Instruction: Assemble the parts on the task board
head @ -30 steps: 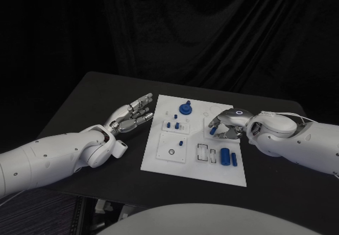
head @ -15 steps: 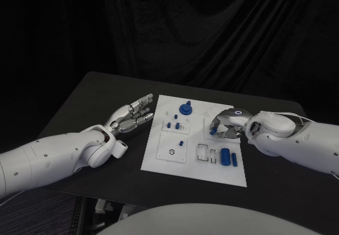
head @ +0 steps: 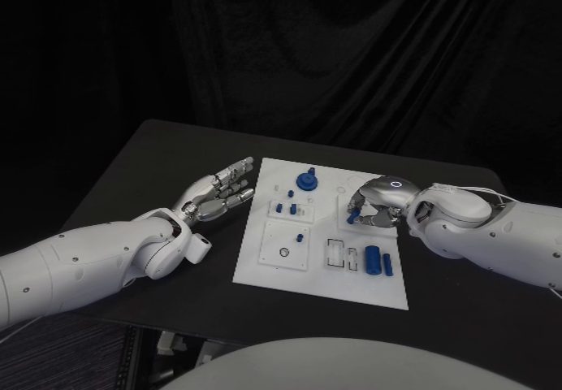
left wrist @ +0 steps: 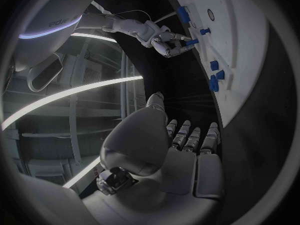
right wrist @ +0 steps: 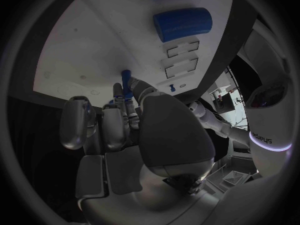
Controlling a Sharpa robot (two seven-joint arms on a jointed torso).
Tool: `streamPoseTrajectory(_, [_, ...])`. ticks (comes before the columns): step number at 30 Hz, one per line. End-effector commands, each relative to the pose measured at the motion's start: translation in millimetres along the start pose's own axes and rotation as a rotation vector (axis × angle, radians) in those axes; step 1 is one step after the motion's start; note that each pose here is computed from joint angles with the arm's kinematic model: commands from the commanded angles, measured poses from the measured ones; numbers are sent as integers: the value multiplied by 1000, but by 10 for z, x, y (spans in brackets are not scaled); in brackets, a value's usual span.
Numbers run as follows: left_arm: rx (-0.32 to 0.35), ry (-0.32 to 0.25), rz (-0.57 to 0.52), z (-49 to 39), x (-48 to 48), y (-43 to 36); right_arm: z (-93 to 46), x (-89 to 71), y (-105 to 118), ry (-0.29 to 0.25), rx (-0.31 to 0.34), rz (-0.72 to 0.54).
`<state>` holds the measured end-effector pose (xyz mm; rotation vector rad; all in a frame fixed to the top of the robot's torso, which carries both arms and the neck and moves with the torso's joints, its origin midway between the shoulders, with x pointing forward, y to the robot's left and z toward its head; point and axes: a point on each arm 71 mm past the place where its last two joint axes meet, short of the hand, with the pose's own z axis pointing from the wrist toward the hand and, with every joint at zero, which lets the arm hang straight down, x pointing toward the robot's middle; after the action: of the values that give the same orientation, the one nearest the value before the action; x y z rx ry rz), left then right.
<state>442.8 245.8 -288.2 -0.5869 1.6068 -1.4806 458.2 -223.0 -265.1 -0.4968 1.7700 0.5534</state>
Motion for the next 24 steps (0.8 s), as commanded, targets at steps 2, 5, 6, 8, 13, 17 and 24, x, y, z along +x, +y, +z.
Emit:
streamPoseTrajectory(2, [103, 8, -17, -3, 17, -70, -53, -77, 19, -100, -14, 1])
streamPoseTrajectory(5, [101, 8, -17, -5, 16, -67, -93, -143, 41, -130, -22, 3])
streamPoseTrajectory(6, [101, 8, -17, -6, 16, -66, -102, -169, 48, -137, -24, 3])
streamPoseTrajectory(8, [100, 8, -17, -6, 15, -65, -117, -221, 63, -148, -28, 2])
streamPoseTrajectory(13, [99, 8, -17, -5, 16, -62, -181, -416, 169, -172, -56, -4])
streamPoseTrajectory(17, [99, 8, -17, -5, 16, -60, -238, -507, 330, -190, -107, -33])
streamPoseTrajectory(24, [91, 6, -16, -29, -6, -45, -165, -523, 700, -149, -206, -107])
